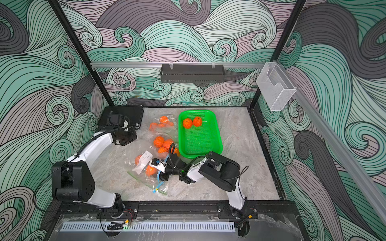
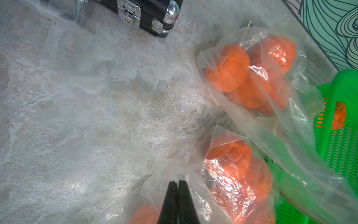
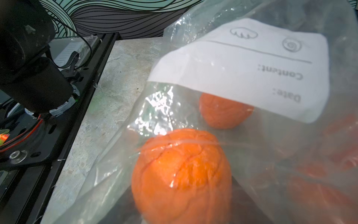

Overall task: Open the zip-top bag and take out the orange
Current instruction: Pick up the orange from the zipper food storage bag, then place the orange in the basket.

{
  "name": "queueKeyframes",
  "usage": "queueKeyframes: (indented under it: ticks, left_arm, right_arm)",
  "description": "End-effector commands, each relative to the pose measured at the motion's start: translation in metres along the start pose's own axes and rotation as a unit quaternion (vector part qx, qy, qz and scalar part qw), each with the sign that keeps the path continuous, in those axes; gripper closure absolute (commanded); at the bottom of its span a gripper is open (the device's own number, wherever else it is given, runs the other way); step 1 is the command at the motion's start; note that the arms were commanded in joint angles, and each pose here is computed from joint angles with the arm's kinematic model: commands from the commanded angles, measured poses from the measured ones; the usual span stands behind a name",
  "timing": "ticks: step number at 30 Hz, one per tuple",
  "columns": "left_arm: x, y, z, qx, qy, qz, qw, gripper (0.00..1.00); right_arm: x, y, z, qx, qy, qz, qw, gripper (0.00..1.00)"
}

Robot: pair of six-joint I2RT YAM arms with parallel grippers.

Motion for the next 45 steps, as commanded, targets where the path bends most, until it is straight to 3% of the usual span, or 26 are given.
queueKeyframes:
  ticks: [1,18,27,33,38,45]
  left_arm:
    - [0.002,0.005,0.001,-0.007,0.005,-0.006,1.0,1.0]
    - [0.002,0.006,0.001,-0.011,0.006,-0.004,1.0,1.0]
    - [0.002,0.006,0.002,-0.011,0.007,-0.005,1.0,1.0]
    - [0.0,0.005,0.001,-0.009,0.005,-0.005,1.0,1.0]
    - [0.001,0.007,0.001,-0.01,0.006,-0.006,1.0,1.0]
    - [0.001,0.006,0.0,-0.009,0.005,-0.006,1.0,1.0]
  right_arm:
    - [-0.001,-0.014,-0.02,0.047,0.002,0.019,0.999,0.47]
    - [0.013,-0.008,-0.101,0.083,0.05,0.099,0.99,0.5]
    - [0.003,-0.01,-0.154,0.132,0.095,0.116,0.98,0.5]
    - [-0.026,-0.014,-0.189,0.159,0.067,0.103,0.98,0.49]
    - [-0.04,-0.041,-0.212,0.211,0.062,0.102,0.97,0.48]
    - [-0.043,-0.141,-0.242,0.324,0.059,0.206,0.921,0.49]
Point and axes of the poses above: each gripper's point midway between its finger pads, its own z axis out along the fingers, its own y axis along the line the jaws close on, x = y × z, the point moved 2 cm from there along -z, back along the fingers, and after that the axes turned 9 degrees about -z, right-handed, at the moved point
